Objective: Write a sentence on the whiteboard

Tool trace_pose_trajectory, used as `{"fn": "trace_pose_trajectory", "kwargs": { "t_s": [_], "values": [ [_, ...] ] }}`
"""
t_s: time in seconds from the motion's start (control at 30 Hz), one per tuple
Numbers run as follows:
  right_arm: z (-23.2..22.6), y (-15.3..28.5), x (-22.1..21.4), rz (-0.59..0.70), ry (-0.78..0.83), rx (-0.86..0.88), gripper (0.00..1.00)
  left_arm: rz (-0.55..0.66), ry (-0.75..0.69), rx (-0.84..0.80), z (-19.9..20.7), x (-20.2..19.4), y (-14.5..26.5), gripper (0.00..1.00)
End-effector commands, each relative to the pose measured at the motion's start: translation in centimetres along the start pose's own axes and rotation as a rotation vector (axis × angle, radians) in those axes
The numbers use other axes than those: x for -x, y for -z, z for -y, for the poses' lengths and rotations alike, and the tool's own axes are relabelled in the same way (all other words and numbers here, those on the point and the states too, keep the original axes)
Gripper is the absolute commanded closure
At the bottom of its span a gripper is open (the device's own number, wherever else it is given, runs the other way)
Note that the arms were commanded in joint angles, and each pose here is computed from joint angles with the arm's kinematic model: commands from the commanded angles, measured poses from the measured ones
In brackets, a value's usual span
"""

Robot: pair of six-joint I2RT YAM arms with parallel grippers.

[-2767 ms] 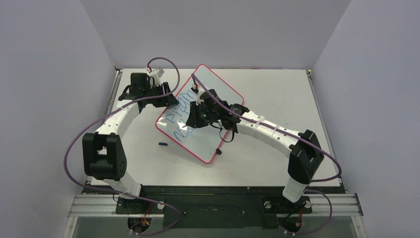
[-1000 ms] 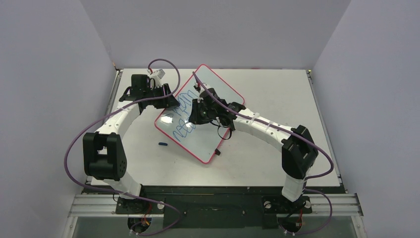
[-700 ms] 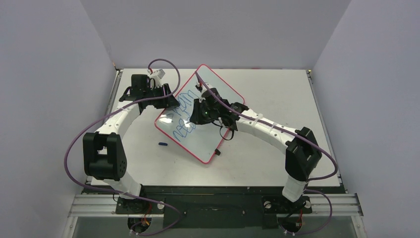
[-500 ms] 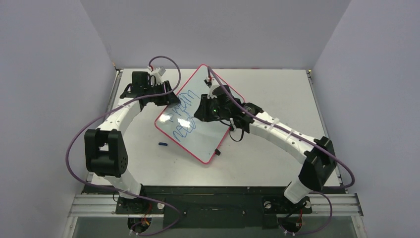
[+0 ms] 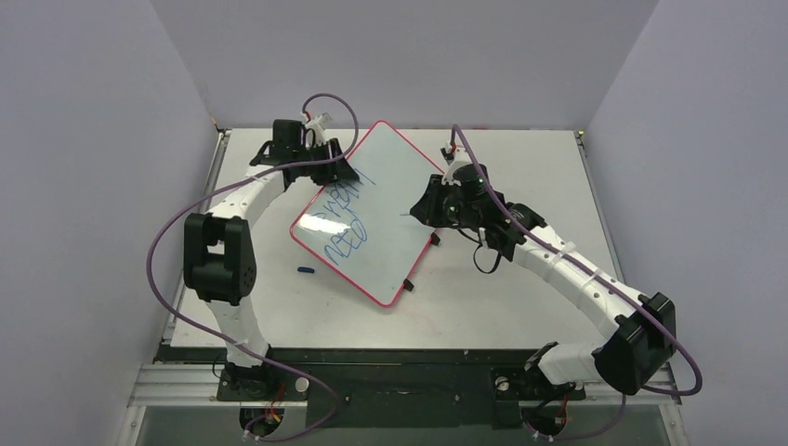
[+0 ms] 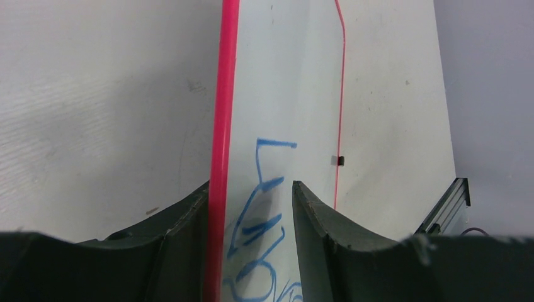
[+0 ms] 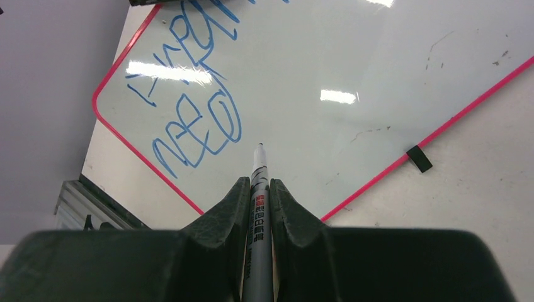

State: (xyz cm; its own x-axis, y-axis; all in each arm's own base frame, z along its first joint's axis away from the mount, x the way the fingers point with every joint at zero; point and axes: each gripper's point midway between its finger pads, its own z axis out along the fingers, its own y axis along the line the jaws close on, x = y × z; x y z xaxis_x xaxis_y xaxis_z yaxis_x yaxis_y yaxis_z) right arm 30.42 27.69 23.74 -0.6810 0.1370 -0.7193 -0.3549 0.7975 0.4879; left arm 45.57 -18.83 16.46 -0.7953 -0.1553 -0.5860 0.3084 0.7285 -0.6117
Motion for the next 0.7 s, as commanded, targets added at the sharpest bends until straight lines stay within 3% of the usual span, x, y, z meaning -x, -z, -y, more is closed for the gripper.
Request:
{"fn": "trace_pose_trajectory", "kwargs": {
  "t_s": [0.0,0.33,0.67],
  "values": [
    [-0.3,2.0,1.4,0.067,0.004,0.013,1.0,0.063,-0.019,-0.098,3.1,3.5,-1.5,0.59],
    [0.8,3.5,0.8,0.072,0.013,-0.011,1.0,0.038,0.004,-0.172,4.2,5.0,-4.8,0.6],
    [1.5,5.2,0.9,0.09,0.015,-0.031,1.0,-0.072,-0.09,-0.279,7.8,4.0,-7.2,0.6]
  ]
}}
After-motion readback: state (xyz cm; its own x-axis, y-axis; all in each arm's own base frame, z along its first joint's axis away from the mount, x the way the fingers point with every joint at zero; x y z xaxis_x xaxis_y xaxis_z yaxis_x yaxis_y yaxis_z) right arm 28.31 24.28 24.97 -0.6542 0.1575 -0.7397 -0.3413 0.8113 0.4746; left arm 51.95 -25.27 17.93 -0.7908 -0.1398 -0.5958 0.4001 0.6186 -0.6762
